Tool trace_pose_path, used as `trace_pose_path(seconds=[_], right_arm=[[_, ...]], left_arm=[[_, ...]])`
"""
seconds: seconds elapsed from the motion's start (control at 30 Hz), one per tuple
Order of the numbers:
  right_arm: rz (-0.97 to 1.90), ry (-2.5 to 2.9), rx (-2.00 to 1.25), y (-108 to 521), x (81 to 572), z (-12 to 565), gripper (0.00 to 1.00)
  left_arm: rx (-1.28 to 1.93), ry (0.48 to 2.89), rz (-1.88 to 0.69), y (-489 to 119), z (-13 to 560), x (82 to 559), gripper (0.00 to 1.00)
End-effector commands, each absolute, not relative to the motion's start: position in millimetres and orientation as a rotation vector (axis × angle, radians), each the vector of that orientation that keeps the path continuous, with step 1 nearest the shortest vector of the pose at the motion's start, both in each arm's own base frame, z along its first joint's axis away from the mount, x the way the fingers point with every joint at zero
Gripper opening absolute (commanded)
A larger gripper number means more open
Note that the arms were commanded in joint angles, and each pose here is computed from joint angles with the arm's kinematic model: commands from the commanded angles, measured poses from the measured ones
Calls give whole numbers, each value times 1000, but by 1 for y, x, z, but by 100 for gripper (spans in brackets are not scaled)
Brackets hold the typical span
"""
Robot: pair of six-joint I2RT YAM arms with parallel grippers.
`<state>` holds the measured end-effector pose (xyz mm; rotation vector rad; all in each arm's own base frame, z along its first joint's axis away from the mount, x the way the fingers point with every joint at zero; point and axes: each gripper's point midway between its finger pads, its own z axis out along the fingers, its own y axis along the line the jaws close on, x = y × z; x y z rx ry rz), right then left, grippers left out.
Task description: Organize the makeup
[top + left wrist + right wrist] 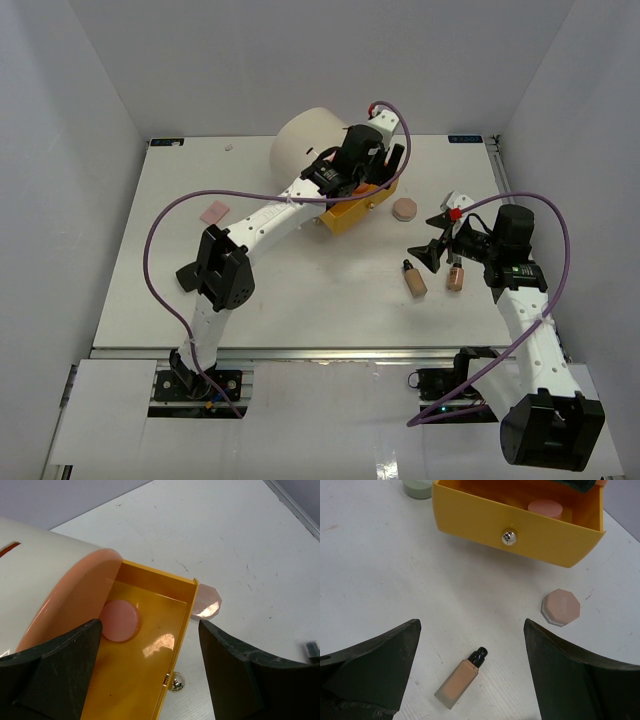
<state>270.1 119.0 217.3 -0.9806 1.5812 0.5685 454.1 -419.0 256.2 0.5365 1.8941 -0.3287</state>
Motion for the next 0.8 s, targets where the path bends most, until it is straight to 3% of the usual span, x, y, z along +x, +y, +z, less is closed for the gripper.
trace_pose_path(seconds=[0.0, 0.27, 0.3, 0.4, 0.47, 0.5, 0.77], right_arm=[[569, 1540, -980, 119, 271, 226, 90], [544, 1618, -876, 107, 286, 215, 90], [542, 1653, -852, 104, 292, 208, 90], [506, 1779, -737, 92, 312, 195, 90], [429, 1863, -657, 79, 327, 187, 90], [431, 1872, -655, 79, 331, 186, 90], [407, 2261, -574, 86, 392, 136, 90]], left_arm=[[519, 1848, -334, -417, 284, 453, 90], [605, 1755, -535, -429, 341, 408, 89], [601, 1703, -571, -421, 368, 397, 90], [634, 1661, -597, -394, 380, 365, 92], [630, 1687, -553, -368, 359, 353, 97], [599, 1626, -576, -358, 388, 344, 98], [335, 1734, -445, -210, 294, 311, 98]])
